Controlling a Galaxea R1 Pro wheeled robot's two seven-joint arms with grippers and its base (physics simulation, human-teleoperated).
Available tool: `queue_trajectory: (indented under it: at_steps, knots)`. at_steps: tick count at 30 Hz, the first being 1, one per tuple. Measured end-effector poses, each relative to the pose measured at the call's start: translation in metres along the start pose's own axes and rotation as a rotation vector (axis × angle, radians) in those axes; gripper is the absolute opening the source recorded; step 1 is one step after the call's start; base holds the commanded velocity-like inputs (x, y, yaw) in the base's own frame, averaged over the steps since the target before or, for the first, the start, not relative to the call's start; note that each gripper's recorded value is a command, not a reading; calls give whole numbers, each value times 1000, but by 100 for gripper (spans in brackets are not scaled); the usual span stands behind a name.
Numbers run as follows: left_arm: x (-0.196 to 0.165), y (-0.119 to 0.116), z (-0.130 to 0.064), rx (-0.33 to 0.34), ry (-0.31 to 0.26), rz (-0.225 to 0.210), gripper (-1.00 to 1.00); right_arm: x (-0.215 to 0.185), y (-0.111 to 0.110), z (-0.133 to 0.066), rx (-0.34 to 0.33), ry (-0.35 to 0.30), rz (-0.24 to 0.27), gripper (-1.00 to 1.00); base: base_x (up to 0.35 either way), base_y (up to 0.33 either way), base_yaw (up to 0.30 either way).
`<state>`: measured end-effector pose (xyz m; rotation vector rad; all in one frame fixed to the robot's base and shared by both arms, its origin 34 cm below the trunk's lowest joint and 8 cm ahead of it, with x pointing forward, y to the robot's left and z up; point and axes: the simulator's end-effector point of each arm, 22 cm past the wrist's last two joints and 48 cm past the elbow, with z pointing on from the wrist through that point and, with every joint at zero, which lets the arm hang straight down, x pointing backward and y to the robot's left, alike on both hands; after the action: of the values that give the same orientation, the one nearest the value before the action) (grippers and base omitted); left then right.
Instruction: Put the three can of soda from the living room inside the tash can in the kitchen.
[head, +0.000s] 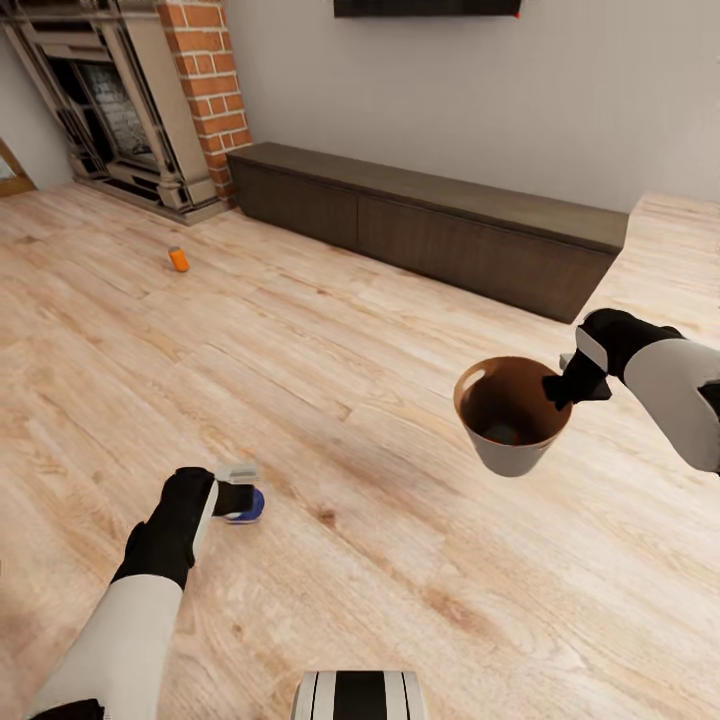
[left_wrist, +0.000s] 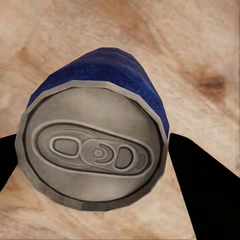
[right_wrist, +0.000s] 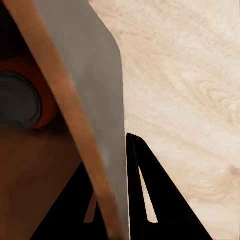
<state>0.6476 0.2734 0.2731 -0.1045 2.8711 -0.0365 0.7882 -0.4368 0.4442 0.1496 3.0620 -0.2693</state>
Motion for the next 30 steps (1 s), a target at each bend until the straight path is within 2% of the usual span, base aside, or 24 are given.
queue_trajectory:
  at_steps: [3,4,6,9,10,12,15,17,19,20,22,25,27,28,29,30]
  knots:
    - [-46,-11,-36,59,-46,-11,-100,-4,8,-7,-4,-2,-13,-100,0,0,0]
    - [-69,-13,-52,75,-78,-9,-100,-5,7,-9,8,-1,-24,-100,0,0,0]
    - [-124,-16,-86,97,-179,6,-100,-6,6,-13,29,1,-44,-100,0,0,0]
    - [-161,-10,-113,92,-240,18,-100,-4,16,-15,20,11,-59,-100,0,0,0]
    - [-182,-8,-129,109,-276,25,-100,-2,23,-13,7,17,-63,-100,0,0,0]
    - [-205,-9,-149,143,-315,36,-100,-1,33,-15,-27,19,-53,-100,0,0,0]
    - [-236,-12,-179,188,-362,69,-100,0,35,-18,-31,26,-56,-100,0,0,0]
    - [-248,-12,-192,194,-374,98,-100,2,30,-19,-7,34,-69,-100,0,0,0]
    - [-258,-20,-206,223,-356,208,-100,5,27,-19,9,43,-81,-100,0,0,0]
    - [-261,-24,-211,245,-346,238,-100,5,27,-20,9,45,-82,-100,0,0,0]
    - [-268,-31,-224,290,-339,268,-100,7,31,-22,-9,51,-74,-100,0,0,0]
    - [-277,-35,-242,337,-341,290,-100,8,37,-25,-36,56,-62,-100,0,0,0]
    - [-286,-41,-263,397,-345,313,-100,9,36,-27,-29,61,-68,-100,0,0,0]
    - [-289,-50,-274,440,-329,347,-100,10,35,-28,-19,64,-77,-100,0,0,0]
    - [-291,-54,-280,454,-319,367,-100,10,34,-29,-12,66,-83,-100,0,0,0]
    - [-292,-65,-287,474,-292,413,-100,11,34,-29,-8,70,-89,-100,0,0,0]
